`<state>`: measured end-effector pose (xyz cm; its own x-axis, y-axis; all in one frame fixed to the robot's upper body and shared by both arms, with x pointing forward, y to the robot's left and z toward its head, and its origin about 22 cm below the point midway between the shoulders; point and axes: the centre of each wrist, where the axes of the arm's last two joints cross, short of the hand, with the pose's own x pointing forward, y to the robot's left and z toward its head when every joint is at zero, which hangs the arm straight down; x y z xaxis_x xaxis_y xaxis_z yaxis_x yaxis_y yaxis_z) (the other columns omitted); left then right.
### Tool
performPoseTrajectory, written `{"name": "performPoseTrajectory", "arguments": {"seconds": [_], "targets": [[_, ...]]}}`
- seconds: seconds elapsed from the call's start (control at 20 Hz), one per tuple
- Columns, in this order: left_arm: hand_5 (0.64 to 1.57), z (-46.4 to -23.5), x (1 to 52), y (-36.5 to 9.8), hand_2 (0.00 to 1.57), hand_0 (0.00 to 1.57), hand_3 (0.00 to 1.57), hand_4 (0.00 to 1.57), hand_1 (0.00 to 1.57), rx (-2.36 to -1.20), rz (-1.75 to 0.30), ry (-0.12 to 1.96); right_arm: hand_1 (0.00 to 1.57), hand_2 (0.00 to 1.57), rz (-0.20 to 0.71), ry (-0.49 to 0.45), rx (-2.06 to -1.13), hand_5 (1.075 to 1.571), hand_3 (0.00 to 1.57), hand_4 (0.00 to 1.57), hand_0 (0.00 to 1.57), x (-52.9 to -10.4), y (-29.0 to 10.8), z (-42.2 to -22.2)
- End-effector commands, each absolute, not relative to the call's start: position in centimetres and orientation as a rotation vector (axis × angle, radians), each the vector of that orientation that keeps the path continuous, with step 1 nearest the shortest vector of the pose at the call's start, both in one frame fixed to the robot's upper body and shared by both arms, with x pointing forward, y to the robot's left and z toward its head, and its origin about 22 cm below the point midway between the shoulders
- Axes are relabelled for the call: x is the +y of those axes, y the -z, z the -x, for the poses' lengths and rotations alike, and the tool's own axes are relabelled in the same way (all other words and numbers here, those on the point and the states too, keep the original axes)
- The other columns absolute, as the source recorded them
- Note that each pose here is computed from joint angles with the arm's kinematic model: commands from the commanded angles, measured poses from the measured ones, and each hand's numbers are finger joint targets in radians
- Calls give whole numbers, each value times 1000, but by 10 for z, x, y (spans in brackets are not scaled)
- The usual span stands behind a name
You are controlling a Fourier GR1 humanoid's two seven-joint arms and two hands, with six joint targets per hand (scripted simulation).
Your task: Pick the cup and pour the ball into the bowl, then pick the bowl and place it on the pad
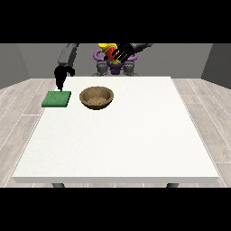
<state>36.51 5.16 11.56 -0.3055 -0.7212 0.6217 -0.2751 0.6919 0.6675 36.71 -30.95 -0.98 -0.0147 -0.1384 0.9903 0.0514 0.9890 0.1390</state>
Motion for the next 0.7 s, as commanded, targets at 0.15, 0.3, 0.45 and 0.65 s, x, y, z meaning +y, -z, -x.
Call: {"name": "performPoseTrajectory", "arguments": {"seconds": [0.15, 0.3, 0.45, 0.65], "targets": [[1568, -349, 97, -87, 0, 0, 0, 621, 0, -1841, -406, 224, 0, 0, -113, 174, -1514, 1571, 0, 571, 0, -270, 2, -380], [707, -339, 118, -46, 0, 0, 0, 0, 0, -1756, -284, 237, 0, 0, -107, 166, -1519, 1571, 0, 0, 0, -253, -12, -387], [733, -325, 131, -17, 0, 0, 0, 0, 0, -1732, -212, 231, 0, 0, -87, 173, -1515, 1570, 0, 0, 0, -236, -4, -382], [724, -333, 136, -24, 0, 0, 0, 0, 0, -1733, -202, 254, 0, 0, -85, 168, -1438, 1571, 0, 0, 0, -211, 35, -360]]}}
